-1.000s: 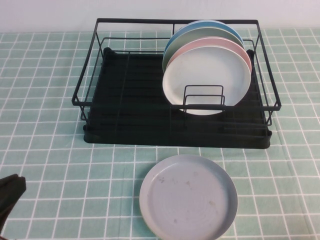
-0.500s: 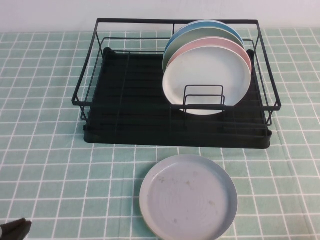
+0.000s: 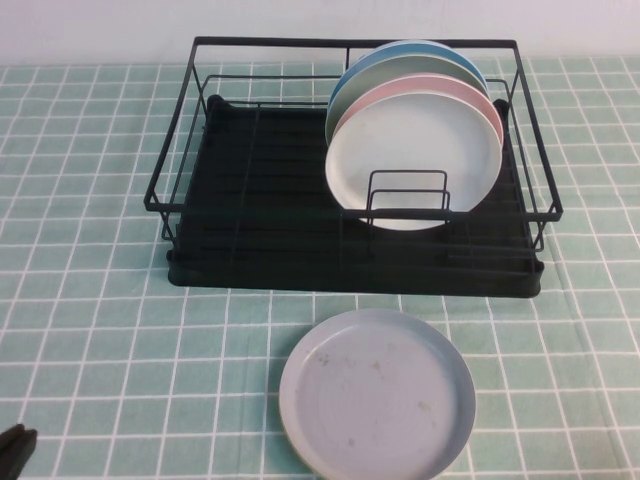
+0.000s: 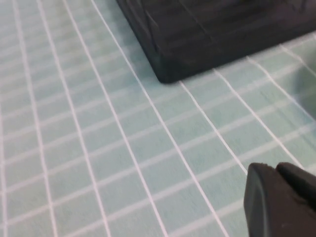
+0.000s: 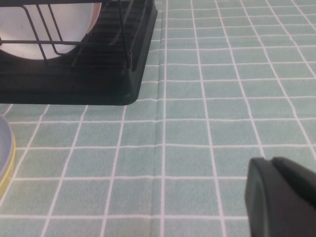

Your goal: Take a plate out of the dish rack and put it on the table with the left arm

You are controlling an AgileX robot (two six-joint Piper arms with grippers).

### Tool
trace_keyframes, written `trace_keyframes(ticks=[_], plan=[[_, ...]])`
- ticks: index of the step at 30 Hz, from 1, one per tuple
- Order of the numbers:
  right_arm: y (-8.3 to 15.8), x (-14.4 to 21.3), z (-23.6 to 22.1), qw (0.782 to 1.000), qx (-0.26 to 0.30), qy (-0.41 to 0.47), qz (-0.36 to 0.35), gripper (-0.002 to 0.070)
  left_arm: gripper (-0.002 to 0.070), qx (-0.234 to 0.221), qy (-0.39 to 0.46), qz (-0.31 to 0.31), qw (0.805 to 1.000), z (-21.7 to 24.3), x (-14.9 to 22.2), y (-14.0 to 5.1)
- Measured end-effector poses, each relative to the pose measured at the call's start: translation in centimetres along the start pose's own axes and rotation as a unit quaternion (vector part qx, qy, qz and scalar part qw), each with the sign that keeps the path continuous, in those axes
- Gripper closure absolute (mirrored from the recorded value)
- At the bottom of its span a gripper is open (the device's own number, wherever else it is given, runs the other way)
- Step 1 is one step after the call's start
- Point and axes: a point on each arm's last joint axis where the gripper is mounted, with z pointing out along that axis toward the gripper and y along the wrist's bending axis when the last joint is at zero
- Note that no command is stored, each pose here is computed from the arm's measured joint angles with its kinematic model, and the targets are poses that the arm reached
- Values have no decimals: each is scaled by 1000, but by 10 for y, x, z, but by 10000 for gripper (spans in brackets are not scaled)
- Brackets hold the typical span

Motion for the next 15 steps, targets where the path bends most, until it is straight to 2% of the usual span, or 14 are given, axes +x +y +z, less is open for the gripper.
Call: trace_keyframes(ticks=[3, 8, 11, 15], plan=[[0, 0, 0, 1000, 0, 0, 0, 694, 676, -36, -57, -21, 998, 1, 7, 0], [0, 0, 0, 1000, 0, 0, 0, 694, 676, -98, -154, -107, 977, 8, 26, 1], [0, 0, 0, 1000, 0, 0, 0, 694, 676, -125, -161, -150, 967, 9, 32, 3], [0, 0, 0, 1000, 0, 0, 0, 694, 676, -140, -125, -172, 967, 11, 39, 3]])
